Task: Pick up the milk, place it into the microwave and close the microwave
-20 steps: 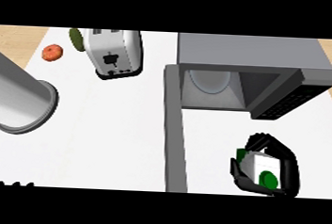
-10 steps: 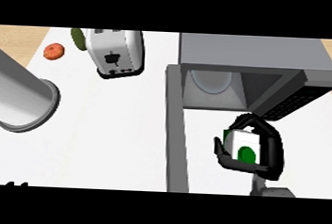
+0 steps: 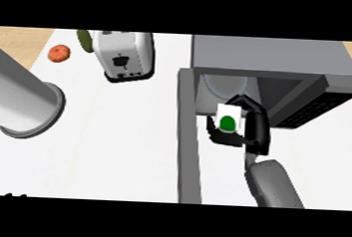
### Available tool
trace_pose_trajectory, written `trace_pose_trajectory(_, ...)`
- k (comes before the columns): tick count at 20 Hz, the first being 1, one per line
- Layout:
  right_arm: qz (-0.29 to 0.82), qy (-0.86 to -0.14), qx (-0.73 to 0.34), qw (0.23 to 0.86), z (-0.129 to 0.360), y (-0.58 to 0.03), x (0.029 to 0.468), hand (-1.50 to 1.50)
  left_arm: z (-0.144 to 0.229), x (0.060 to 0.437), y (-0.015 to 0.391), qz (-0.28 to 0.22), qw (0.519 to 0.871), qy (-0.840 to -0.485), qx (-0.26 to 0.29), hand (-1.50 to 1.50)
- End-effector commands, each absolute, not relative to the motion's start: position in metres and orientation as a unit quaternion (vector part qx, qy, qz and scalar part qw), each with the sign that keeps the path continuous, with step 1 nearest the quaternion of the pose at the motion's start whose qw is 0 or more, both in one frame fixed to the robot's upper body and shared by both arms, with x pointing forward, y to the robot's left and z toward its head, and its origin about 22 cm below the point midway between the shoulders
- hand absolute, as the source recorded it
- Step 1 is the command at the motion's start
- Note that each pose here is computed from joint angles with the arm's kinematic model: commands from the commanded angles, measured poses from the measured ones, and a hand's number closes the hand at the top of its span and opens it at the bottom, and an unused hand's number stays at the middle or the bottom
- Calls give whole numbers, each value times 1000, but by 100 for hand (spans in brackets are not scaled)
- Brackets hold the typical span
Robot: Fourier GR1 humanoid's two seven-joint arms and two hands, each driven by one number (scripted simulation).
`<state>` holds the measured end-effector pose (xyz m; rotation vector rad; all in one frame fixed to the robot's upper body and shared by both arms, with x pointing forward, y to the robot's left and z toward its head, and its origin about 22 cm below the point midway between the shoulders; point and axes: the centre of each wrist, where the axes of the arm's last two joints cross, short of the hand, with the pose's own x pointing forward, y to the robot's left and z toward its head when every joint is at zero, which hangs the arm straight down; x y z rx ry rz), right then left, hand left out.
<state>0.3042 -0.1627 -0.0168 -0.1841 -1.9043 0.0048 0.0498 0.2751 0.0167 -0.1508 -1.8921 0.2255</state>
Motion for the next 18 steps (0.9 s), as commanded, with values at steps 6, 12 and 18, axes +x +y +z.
trace_pose_trajectory(6, -13, -790, -106, 604, -38, -149, 355, 150, 28, 62, 296, 90, 572, -813, -66, -150)
trace_pose_trajectory(12, 25, -776, -167, 608, -54, -176, 373, 150, 19, 63, 288, 90, 579, -808, -70, -150)
trace_pose_trajectory(18, 47, -763, -210, 610, -53, -212, 382, 150, 17, 55, 292, 84, 572, -812, -80, -150)
